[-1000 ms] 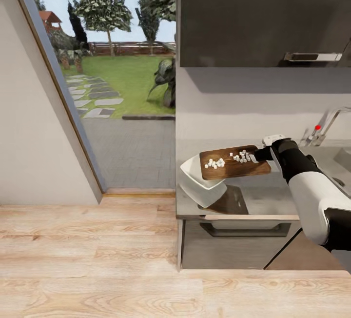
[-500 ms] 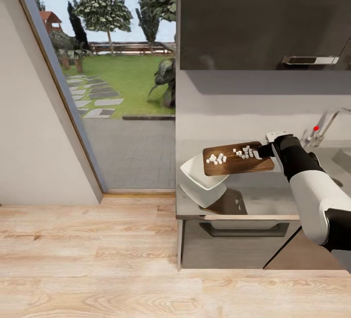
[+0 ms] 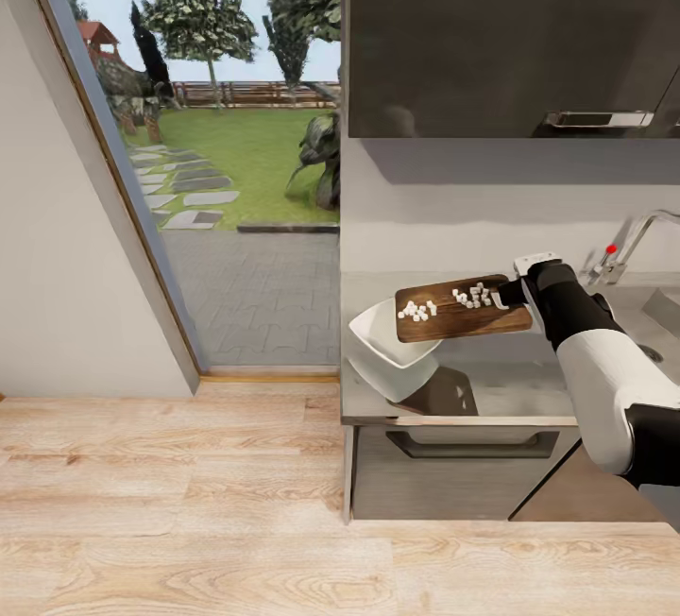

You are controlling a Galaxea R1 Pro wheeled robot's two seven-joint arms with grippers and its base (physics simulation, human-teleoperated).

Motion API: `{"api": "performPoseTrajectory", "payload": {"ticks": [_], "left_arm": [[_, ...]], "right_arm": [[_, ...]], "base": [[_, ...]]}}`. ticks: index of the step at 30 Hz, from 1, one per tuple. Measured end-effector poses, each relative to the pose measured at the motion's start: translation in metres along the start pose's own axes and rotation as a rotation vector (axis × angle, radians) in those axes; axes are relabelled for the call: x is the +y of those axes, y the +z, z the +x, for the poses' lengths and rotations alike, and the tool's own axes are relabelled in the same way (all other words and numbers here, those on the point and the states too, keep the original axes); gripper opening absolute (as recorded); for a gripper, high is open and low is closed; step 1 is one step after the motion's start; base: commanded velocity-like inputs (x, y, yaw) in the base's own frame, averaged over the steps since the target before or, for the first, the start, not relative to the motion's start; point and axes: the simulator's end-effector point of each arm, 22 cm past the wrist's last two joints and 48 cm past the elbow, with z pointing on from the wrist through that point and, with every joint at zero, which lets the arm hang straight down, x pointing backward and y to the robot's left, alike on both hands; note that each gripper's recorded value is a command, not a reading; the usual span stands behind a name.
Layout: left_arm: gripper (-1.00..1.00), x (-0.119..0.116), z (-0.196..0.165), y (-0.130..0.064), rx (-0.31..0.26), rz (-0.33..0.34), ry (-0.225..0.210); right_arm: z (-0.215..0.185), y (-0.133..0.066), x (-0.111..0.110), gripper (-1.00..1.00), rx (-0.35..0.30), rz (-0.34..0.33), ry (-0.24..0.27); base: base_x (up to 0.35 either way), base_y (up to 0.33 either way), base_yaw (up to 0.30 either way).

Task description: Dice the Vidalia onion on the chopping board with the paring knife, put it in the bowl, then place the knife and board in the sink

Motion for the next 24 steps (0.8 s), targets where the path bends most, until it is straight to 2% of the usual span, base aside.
{"api": "performPoseTrajectory", "payload": {"ticks": [8,13,24], "left_arm": [[1.0,0.0,0.0,0.0,0.0,0.0,0.0],[1.0,0.0,0.0,0.0,0.0,-0.002,0.0],[1.0,0.0,0.0,0.0,0.0,-0.002,0.0]], "right_arm": [[-0.001,0.0,-0.001,-1.0,-0.002,0.022,-0.005],[-0.006,-0.002,0.006,-1.0,-0.009,0.036,-0.05],[-0.009,-0.004,0.012,-1.0,-0.014,0.034,-0.056]], "base": [[0.0,0.0,0.0],[0.0,0.0,0.0],[0.0,0.0,0.0]]}}
